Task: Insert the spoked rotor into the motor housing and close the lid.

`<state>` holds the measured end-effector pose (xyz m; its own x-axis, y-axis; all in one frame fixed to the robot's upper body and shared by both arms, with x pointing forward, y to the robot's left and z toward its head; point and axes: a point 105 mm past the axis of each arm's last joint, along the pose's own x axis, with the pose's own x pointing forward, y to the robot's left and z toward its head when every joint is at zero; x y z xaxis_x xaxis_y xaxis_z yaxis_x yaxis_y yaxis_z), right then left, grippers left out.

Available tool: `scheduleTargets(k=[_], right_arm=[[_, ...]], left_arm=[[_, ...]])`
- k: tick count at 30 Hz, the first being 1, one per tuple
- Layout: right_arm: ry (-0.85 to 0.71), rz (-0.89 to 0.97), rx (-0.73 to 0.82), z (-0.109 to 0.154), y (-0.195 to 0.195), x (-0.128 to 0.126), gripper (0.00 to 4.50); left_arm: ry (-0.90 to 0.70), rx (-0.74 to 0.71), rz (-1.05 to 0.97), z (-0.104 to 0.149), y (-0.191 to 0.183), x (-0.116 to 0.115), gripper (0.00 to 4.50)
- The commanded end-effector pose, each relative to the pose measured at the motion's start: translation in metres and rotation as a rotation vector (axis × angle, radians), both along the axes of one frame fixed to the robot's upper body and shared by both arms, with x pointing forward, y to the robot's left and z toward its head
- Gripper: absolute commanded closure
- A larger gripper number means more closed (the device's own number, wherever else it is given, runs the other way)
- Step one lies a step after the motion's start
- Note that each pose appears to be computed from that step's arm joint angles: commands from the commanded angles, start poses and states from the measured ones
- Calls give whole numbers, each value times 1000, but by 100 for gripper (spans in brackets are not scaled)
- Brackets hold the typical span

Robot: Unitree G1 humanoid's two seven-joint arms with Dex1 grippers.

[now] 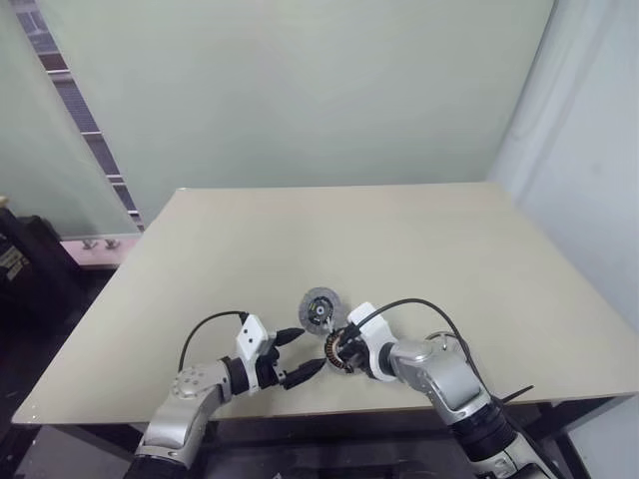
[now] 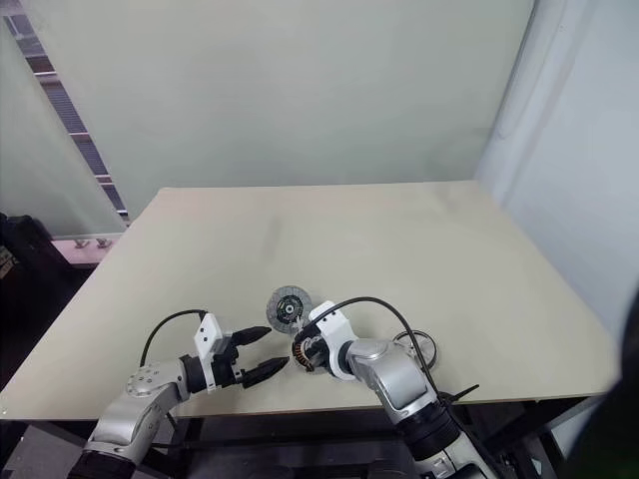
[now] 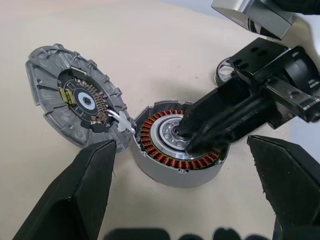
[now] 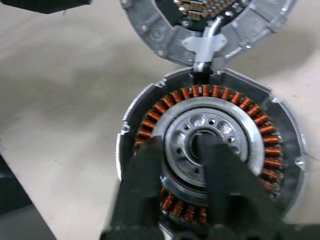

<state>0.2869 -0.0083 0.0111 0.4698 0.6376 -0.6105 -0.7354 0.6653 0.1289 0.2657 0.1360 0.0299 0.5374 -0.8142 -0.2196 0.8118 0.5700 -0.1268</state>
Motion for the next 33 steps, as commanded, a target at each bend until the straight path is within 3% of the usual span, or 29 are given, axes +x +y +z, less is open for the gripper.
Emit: scheduleTargets(k=[1,9,21,33], right_arm=[[-13,4,17,5,5,1,447],[-14,-5,19,5,4,2,447],[-135,-39,33,31,-5,17,447],[-156,-41,-12,24,-7,18,447]], left_arm=[[-65,9,-9,14,0,6,0],[-63,8,-11,13,-1,6,0],[-58,10,-20,12,-3,5,0],[-55,10,-26,11,-4,4,0]])
